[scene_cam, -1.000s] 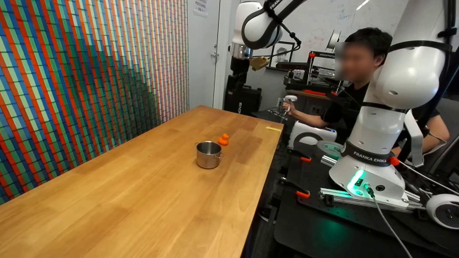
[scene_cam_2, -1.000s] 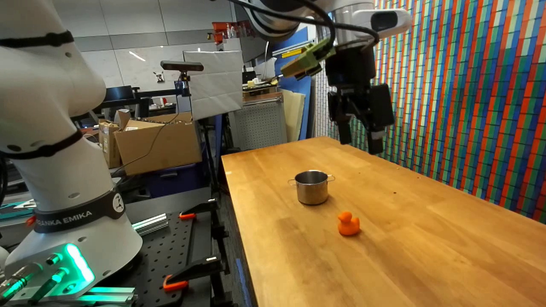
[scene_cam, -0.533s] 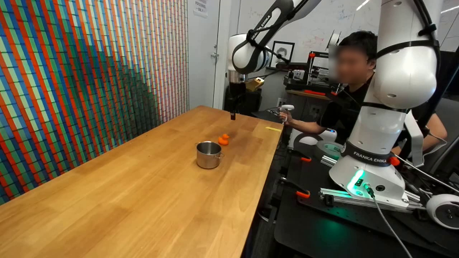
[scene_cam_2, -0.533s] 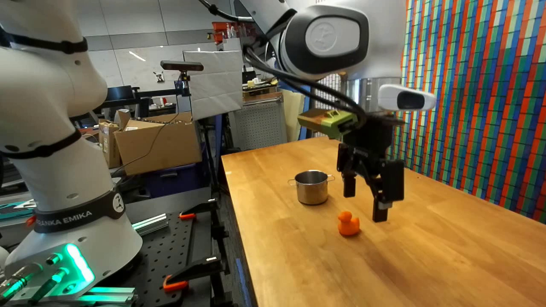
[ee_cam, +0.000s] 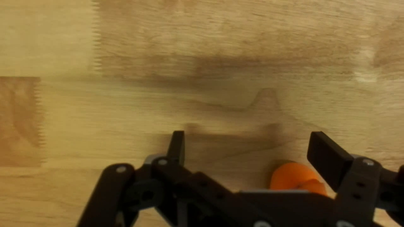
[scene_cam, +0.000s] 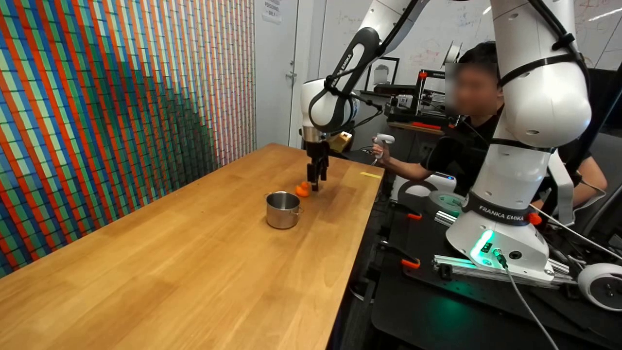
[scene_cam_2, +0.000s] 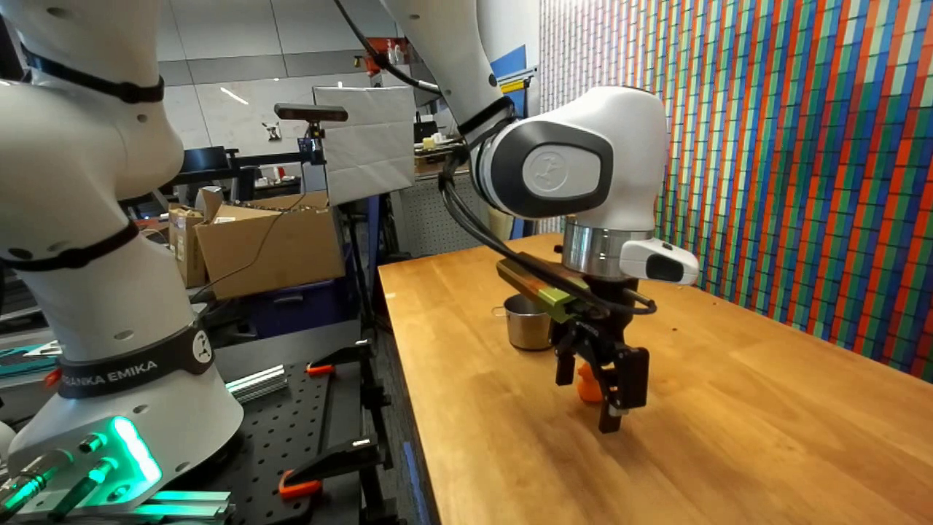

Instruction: Put the orange rubber duck in the silver pot

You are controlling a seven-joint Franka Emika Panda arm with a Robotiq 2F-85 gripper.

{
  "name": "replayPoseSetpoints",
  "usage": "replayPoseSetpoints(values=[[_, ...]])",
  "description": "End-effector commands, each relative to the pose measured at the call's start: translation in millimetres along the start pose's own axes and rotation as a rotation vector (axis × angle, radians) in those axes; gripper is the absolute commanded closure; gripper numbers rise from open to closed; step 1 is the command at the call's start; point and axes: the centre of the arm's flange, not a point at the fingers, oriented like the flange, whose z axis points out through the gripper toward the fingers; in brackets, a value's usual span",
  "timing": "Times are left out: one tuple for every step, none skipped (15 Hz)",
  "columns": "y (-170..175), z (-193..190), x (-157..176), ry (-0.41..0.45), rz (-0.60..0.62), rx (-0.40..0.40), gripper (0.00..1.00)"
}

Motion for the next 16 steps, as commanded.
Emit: replayPoseSetpoints(values=[[-23.3,10.4,18.2,0.029,-0.056,0.03,0.0],[-29.9,13.6,19.7,0.029,-0.066,0.036,0.0],[-35.0,16.8,21.1,0.034,-0.075,0.039,0.0],[-37.7,18.4,22.4,0.038,-0.083,0.04,0.0],[-38.7,17.6,24.2,0.047,-0.092,0.034,0.0],[-37.7,18.3,26.1,0.06,-0.1,0.028,0.0],[-36.9,15.1,28.9,0.083,-0.11,0.02,0.0],[-36.5,11.6,31.6,0.112,-0.128,0.009,0.0],[-37.2,8.6,33.9,0.14,-0.146,0.002,0.24],[-38.5,5.6,34.8,0.168,-0.159,-0.004,0.26],[-39.1,3.1,35.3,0.188,-0.174,-0.006,0.34],[-38.9,1.3,35.7,0.193,-0.174,0.0,0.42],[-37.9,0.0,34.9,0.201,-0.172,0.006,0.51],[-37.6,-0.7,34.4,0.209,-0.175,0.009,0.58],[-36.4,-1.1,34.1,0.202,-0.17,0.012,0.67],[-34.9,-1.3,33.8,0.195,-0.16,0.018,0.73]])
